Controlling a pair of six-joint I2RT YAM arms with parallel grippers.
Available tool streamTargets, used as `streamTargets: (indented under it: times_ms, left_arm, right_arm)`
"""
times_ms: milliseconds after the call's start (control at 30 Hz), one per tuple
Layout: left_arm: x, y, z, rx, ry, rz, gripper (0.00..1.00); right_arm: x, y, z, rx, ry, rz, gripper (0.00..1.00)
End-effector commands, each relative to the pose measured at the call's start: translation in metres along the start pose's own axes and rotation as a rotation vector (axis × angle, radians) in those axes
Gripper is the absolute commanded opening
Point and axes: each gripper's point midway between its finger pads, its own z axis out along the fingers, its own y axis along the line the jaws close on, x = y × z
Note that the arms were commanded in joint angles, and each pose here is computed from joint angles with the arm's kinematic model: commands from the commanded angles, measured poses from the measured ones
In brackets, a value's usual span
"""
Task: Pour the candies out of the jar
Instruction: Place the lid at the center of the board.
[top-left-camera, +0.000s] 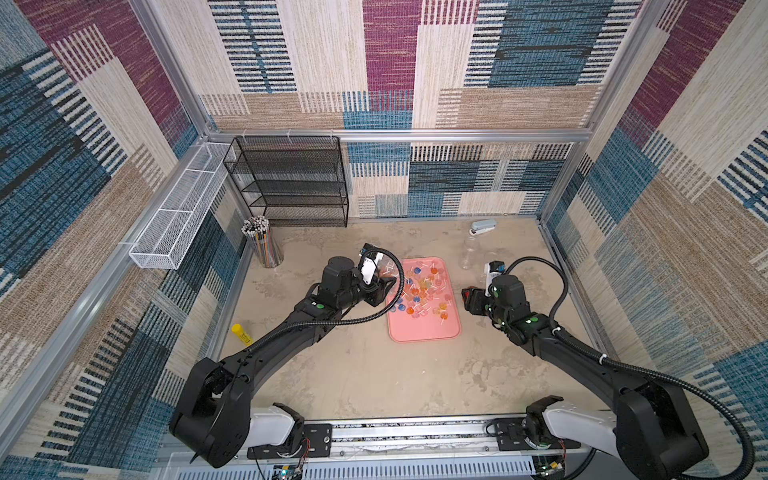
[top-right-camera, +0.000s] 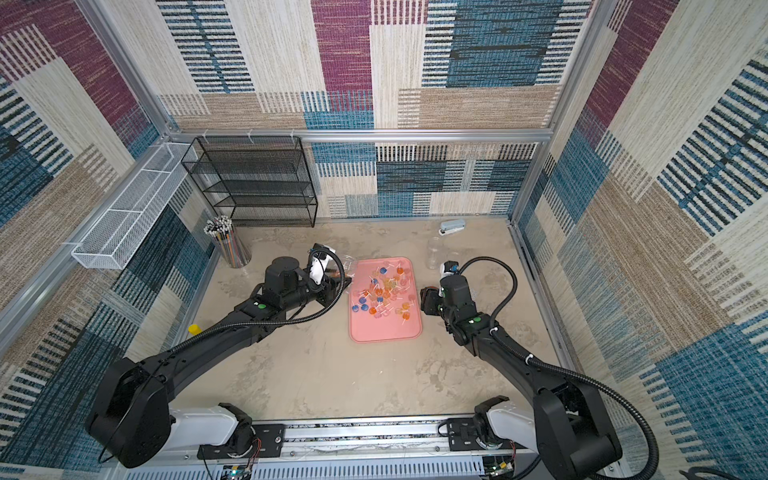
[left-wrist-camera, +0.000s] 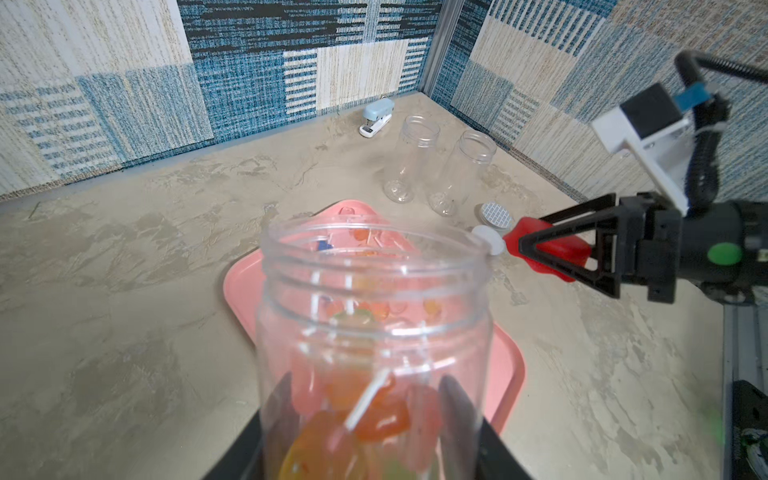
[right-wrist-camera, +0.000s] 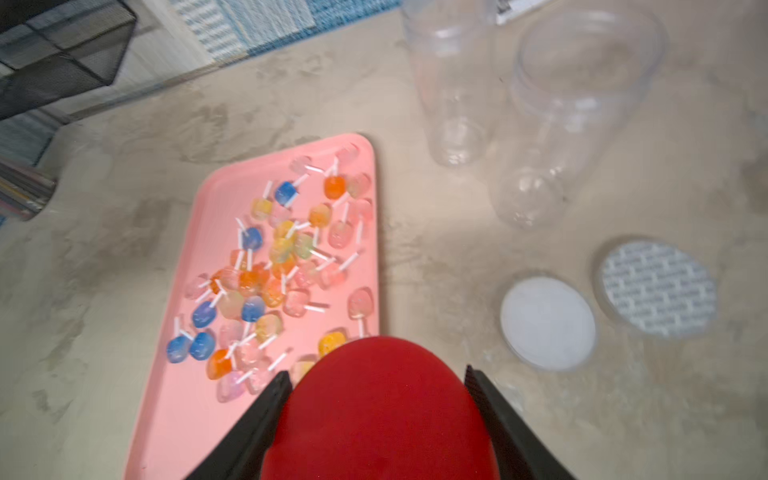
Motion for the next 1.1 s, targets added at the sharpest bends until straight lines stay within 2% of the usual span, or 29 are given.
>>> streamTargets:
  times_ms: [0, 100, 367, 633, 933, 1067]
  left_arm:
    - [-0.004, 0.001, 0.001, -0.002, -0.018, -0.02, 0.0]
    - [-0.001, 0.001, 0.001, -0.003, -0.009, -0.021, 0.0]
    - [0.002, 0.004, 0.002, -0.019, -0.001, -0.015, 0.0]
    - [0.004, 0.006, 0.005, -0.023, 0.008, -0.016, 0.0]
    - [0.006, 0.006, 0.006, -0.025, 0.023, -0.014, 0.0]
    - [0.006, 0.006, 0.006, -0.024, 0.037, -0.005, 0.0]
  right_arm:
    - [0.004, -0.019, 0.002, 0.059, -0.073, 0.149, 0.54]
    - [0.02, -0.029, 0.006, 0.086, -0.063, 0.193, 0.54]
    - [0.031, -0.04, 0.017, 0.135, -0.049, 0.206, 0.57]
    - [0.039, -0.044, 0.025, 0.156, -0.02, 0.217, 0.65]
    - [0.031, -0.041, 0.02, 0.146, -0.039, 0.231, 0.88]
    - [0.01, -0.032, 0.013, 0.122, -0.086, 0.24, 0.93]
